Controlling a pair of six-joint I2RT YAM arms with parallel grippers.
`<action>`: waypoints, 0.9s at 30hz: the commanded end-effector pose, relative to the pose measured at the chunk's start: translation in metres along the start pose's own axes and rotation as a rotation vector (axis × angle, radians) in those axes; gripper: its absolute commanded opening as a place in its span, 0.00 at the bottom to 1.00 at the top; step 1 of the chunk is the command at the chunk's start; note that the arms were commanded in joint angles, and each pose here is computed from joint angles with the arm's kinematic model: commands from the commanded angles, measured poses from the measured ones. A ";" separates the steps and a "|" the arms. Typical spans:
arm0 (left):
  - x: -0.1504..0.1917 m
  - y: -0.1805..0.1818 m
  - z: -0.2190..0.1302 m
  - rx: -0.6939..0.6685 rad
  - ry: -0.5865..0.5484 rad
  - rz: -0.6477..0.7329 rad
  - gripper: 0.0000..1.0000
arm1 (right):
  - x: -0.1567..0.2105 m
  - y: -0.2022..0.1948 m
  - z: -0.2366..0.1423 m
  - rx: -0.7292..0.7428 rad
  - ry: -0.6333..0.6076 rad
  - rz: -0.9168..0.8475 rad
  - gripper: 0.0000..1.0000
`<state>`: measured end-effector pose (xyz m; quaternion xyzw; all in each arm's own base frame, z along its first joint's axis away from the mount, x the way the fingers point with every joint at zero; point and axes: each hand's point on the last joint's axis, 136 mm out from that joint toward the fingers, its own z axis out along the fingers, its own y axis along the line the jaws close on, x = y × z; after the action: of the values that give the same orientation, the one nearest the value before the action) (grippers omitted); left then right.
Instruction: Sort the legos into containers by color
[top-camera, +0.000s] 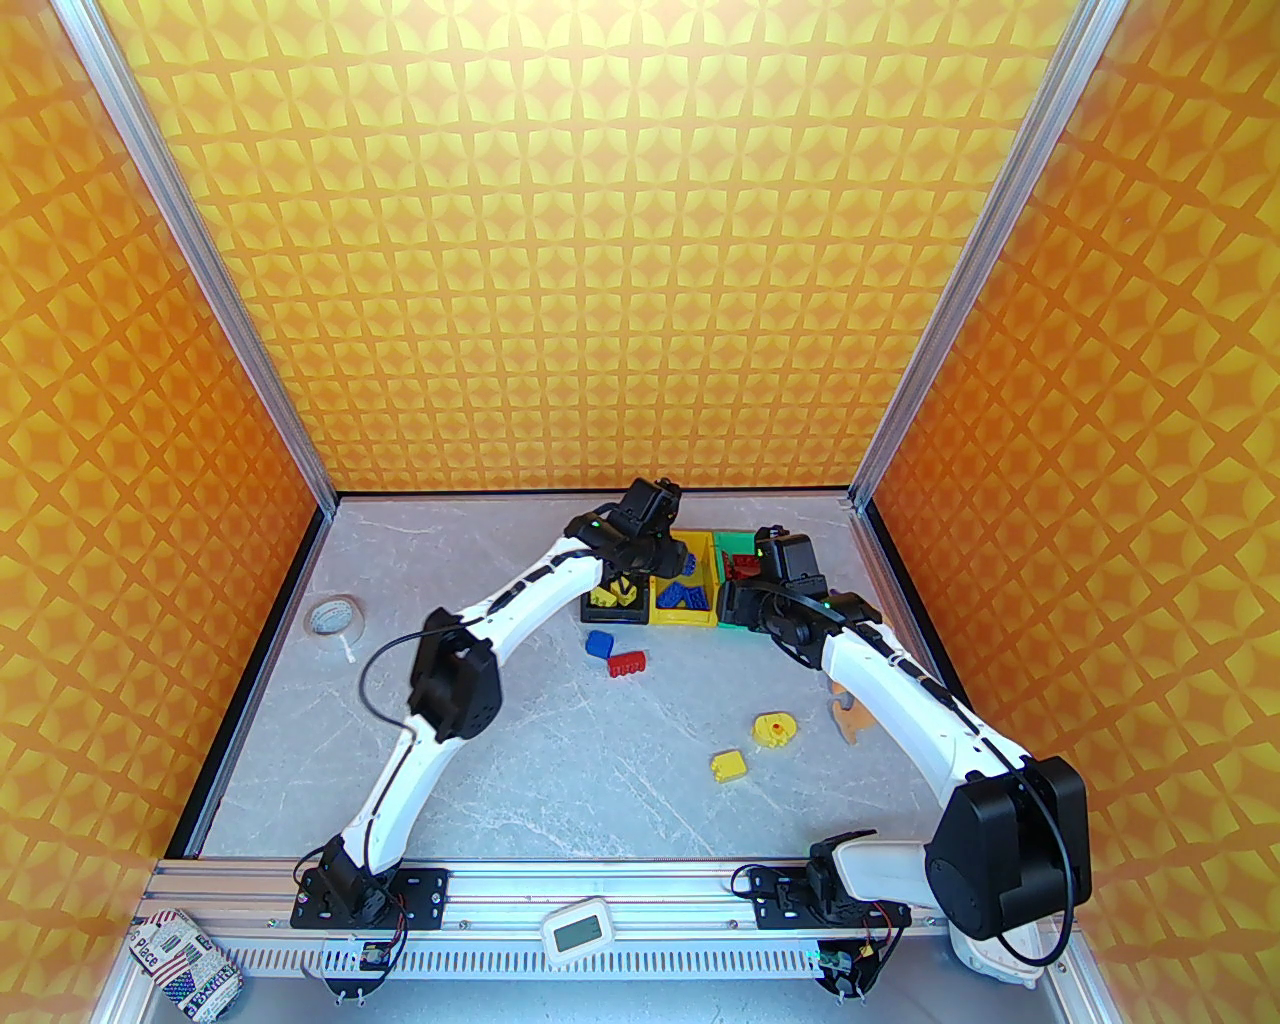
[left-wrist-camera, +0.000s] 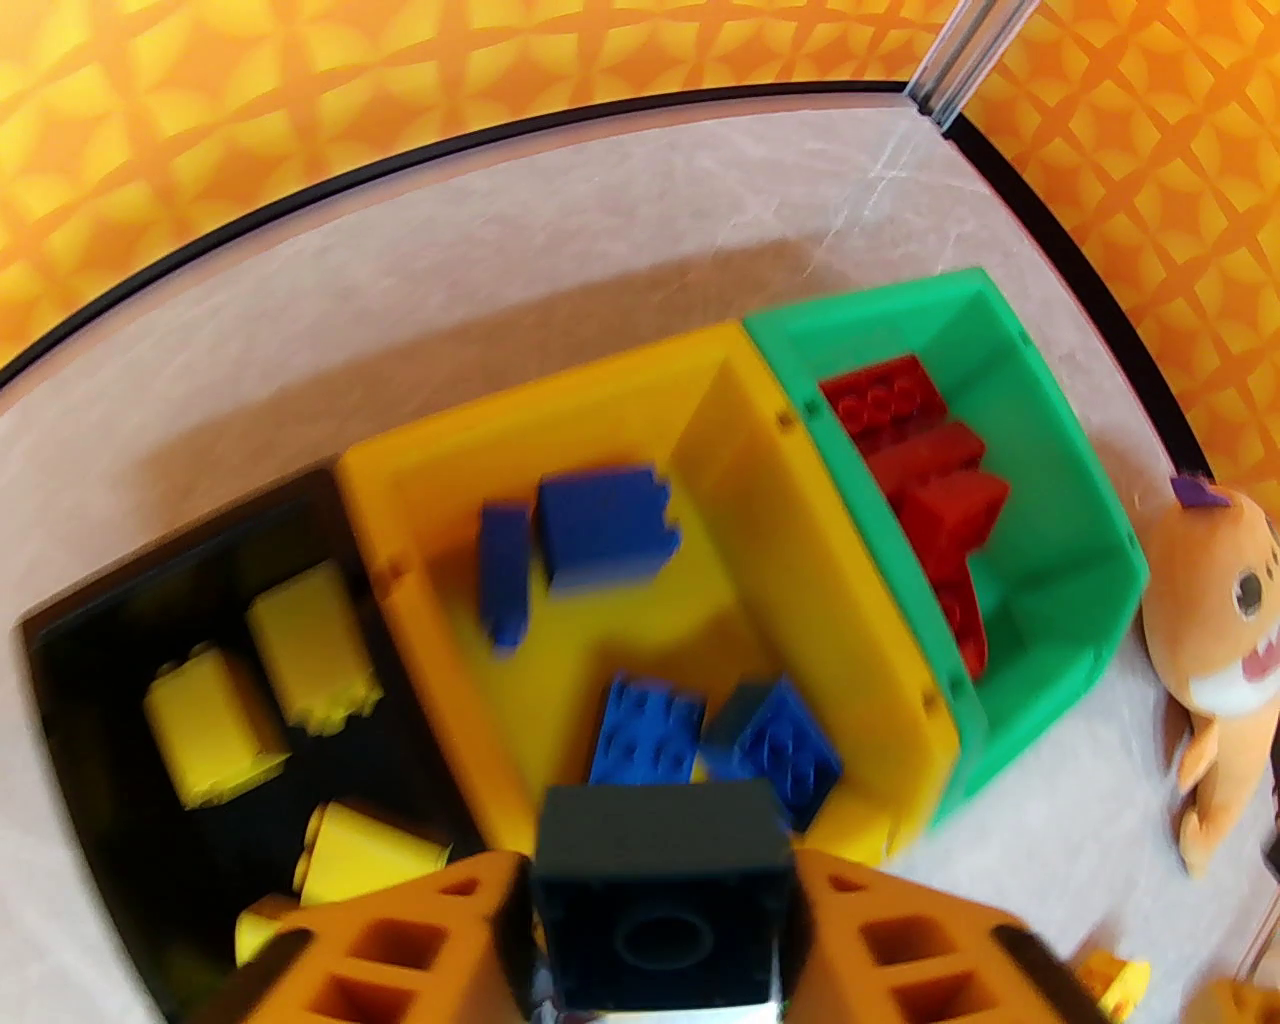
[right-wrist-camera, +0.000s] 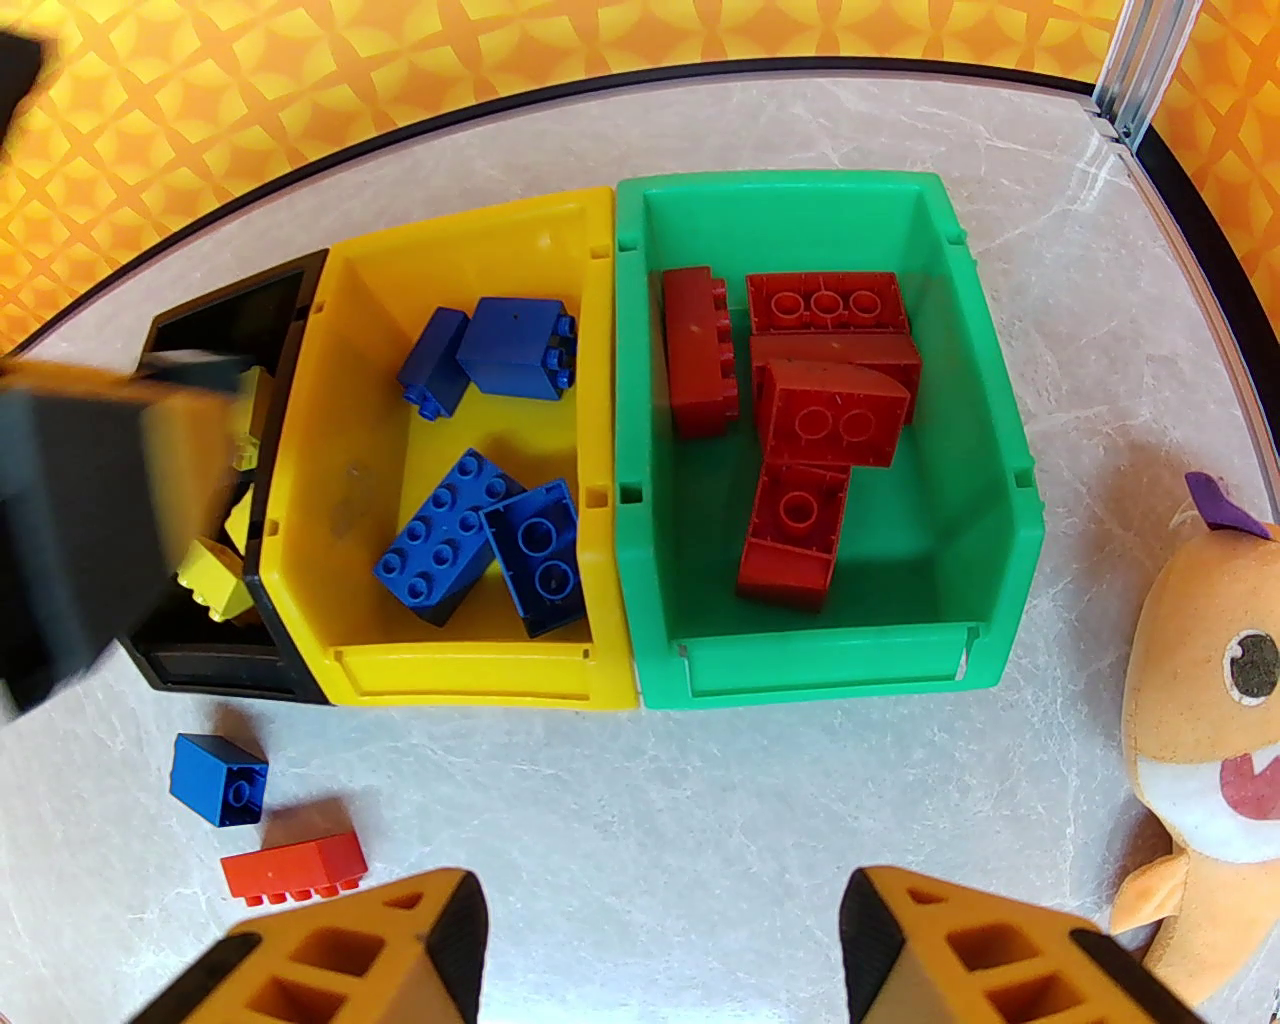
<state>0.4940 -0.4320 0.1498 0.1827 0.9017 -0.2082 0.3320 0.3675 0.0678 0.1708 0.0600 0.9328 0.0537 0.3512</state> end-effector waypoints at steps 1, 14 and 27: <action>-0.023 -0.004 -0.004 0.085 -0.047 -0.064 0.60 | 0.001 0.008 -0.007 -0.055 -0.023 0.029 0.63; -0.033 -0.006 -0.093 0.096 -0.119 -0.017 0.67 | 0.020 0.025 0.003 -0.089 0.036 -0.070 0.62; 0.067 0.079 -0.164 -0.009 -0.065 -0.197 0.69 | 0.086 0.117 0.042 -0.175 0.160 -0.280 0.70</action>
<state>0.4003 -0.2799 0.1936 0.1031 0.9104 -0.2277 0.3298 0.3360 0.1806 0.1060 -0.0943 0.9524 0.0908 0.2754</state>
